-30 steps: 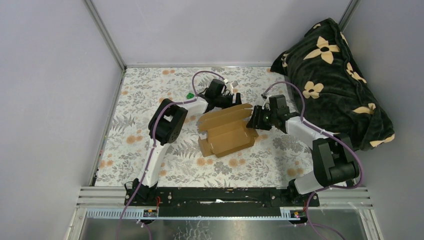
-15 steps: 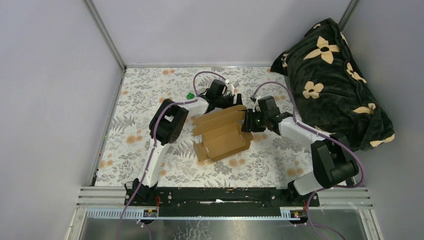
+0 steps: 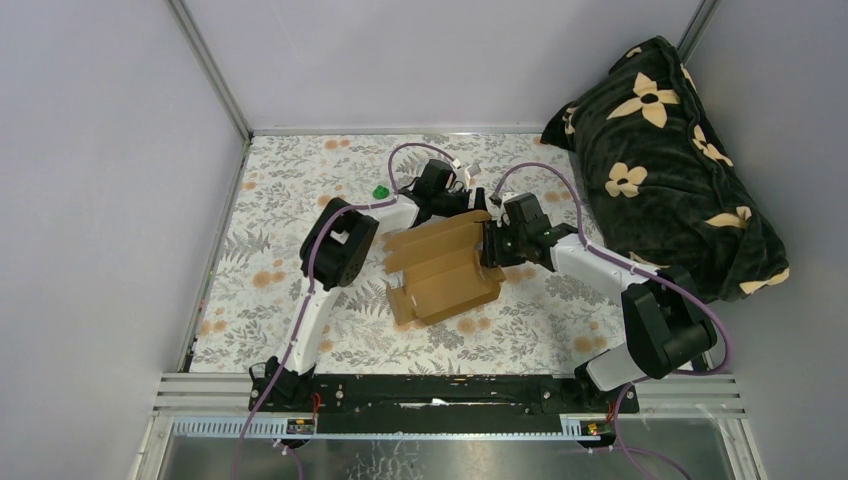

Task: Fold the paper box
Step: Fold the paper box at the center of the board.

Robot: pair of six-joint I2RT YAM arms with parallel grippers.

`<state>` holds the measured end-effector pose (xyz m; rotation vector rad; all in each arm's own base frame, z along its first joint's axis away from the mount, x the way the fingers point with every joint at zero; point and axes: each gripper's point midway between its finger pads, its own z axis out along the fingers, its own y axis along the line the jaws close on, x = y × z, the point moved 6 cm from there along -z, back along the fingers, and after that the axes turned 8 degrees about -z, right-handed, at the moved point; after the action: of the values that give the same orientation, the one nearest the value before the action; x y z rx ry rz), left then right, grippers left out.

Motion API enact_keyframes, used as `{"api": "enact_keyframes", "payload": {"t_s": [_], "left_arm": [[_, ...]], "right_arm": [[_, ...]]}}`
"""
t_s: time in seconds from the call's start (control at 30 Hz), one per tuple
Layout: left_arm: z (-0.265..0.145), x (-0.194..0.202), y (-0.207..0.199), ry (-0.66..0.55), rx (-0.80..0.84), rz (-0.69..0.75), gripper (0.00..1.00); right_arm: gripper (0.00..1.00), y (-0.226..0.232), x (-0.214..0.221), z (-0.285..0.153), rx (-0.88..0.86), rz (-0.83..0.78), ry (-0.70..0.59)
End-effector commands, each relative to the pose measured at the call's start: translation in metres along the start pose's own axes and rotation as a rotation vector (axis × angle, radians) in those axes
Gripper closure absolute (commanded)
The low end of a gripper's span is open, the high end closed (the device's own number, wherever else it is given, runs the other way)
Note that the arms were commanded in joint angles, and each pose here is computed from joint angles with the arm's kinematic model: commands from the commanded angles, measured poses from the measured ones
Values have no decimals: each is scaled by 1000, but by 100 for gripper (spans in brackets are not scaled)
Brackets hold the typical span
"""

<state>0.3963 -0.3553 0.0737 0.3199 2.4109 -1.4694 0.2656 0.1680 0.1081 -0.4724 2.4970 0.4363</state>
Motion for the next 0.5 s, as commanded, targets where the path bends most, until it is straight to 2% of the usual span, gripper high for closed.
{"api": "enact_keyframes", "payload": {"t_s": [0.0, 0.47], "left_arm": [[10, 5, -1, 16, 27, 9, 23], [14, 14, -9, 26, 45, 13, 23]], "right_arm": [[50, 8, -15, -4, -7, -42, -37], [49, 17, -30, -19, -39, -38, -84]]}}
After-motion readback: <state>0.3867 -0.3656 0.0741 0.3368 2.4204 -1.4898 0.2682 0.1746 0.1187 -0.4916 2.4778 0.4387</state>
